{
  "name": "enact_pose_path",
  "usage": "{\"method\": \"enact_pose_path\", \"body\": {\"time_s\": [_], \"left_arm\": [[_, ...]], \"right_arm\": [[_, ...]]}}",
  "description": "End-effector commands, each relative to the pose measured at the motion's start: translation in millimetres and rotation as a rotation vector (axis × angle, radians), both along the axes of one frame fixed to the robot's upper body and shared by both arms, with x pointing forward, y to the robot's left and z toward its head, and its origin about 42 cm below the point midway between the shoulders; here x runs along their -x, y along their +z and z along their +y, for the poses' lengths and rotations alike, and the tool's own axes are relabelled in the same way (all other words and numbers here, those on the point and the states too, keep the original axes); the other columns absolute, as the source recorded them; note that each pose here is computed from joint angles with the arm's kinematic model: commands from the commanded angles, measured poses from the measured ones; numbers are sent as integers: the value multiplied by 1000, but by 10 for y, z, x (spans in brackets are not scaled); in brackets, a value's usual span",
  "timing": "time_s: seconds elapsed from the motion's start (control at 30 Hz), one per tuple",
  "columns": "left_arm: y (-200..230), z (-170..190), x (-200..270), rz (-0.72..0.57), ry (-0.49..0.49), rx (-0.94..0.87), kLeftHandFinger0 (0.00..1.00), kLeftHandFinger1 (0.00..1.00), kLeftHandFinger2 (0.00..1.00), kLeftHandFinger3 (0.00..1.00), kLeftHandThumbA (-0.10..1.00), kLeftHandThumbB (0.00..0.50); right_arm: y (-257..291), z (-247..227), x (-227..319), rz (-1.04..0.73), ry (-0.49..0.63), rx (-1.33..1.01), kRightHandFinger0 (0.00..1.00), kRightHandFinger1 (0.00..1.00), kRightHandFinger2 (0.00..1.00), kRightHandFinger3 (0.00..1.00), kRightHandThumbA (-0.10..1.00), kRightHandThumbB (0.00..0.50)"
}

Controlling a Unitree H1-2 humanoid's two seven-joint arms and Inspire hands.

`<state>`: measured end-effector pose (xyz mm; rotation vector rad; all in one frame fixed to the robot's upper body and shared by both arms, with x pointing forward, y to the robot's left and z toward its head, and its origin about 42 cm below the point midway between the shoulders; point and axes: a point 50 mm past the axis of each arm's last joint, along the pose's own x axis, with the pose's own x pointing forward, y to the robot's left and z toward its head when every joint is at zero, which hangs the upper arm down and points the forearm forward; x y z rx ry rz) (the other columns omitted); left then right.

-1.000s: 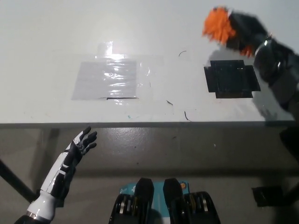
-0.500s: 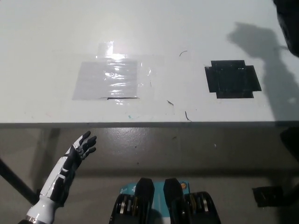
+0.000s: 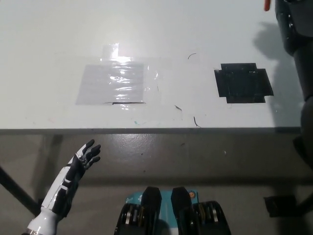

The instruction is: The robot uses it right hand to pick up an extended orange duster kept in the middle of the desk and presses its handle against the desk to collapse it

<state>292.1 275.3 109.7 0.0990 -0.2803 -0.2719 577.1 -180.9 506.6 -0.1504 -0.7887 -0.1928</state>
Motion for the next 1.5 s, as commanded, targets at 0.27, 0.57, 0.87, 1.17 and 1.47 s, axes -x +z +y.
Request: {"method": "enact_pose_path", "body": {"time_s": [0.27, 0.57, 0.87, 1.17, 1.47], "left_arm": [[85, 27, 28, -53, 9, 18, 1000, 1000, 1000, 1000, 1000, 267], [91, 28, 2, -53, 7, 26, 1000, 1000, 1000, 1000, 1000, 279], [104, 35, -6, -62, 0, 16, 1000, 1000, 1000, 1000, 1000, 266], [149, 53, -43, -70, 5, 5, 1000, 1000, 1000, 1000, 1000, 288], [143, 66, -46, -66, -9, 11, 1000, 1000, 1000, 1000, 1000, 289]], "right_arm": [[-356, 113, -65, 54, 54, -285, 0, 51, 484, 624, -100, 98], [-717, 101, -116, 150, 12, -274, 0, 38, 421, 509, -100, 111], [-1084, 51, -111, 213, -46, -216, 0, 7, 383, 509, -100, 126], [-1703, 170, -37, 316, -77, -82, 0, 40, 410, 456, -100, 160], [-2364, 214, 54, 528, -87, -27, 0, 197, 510, 501, -100, 182]]}}
